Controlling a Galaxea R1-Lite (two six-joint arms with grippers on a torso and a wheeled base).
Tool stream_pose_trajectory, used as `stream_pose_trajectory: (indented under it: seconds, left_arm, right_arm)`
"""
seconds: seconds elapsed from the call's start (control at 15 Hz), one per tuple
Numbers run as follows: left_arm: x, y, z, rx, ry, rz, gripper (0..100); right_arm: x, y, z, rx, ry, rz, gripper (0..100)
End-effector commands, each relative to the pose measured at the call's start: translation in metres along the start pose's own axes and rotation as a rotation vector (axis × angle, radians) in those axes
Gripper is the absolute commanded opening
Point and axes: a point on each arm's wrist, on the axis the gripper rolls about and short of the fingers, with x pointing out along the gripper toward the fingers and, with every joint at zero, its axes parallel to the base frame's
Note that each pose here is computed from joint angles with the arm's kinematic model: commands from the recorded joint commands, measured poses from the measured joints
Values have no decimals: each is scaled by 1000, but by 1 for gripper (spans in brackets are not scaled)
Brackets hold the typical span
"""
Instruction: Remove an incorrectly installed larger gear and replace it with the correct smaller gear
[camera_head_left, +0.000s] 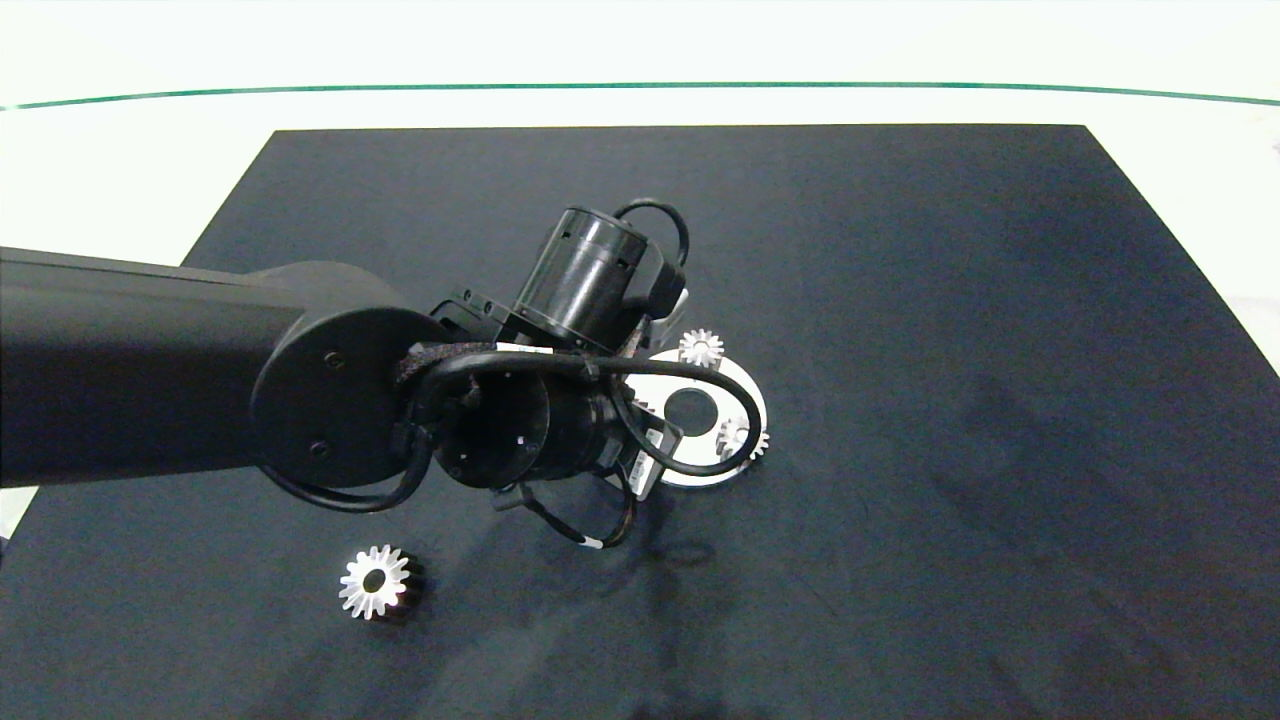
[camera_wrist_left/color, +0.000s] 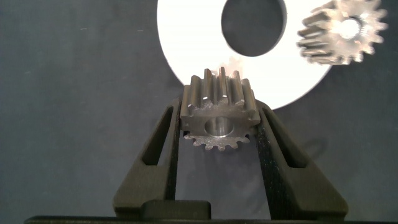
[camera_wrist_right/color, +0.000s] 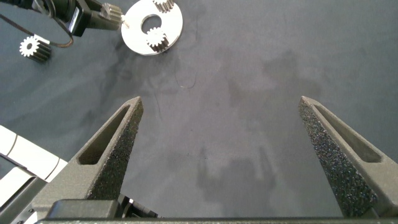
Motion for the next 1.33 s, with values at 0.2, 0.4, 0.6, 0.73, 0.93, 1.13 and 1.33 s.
stream_pose_trajectory:
  seconds: [0.2,0.4,0.6,0.73,0.93,1.13,1.33]
  left_arm:
    - [10,-8,2,9,9,-6,22]
    - [16,-7,4,4,9,1,22]
    - [14,-2,4,3,7,11,22]
    - [14,3,5,-3,5,21,22]
    - [14,4,5,5,6,23,22]
    - [16,7,5,3,7,30,22]
    - [14,13,8,9,-1,40,22]
  right_arm:
    - [-2,0,0,0,-5,-1,100]
    - [-1,0,-1,0,-2,-1,100]
    - [-1,0,-1,4,1,2,100]
    - [-1,0,-1,5,0,2,100]
    - [-2,0,-1,6,-2,1,100]
    - [-2,0,-1,6,-5,1,100]
    - [-2,0,-2,5,0,2,100]
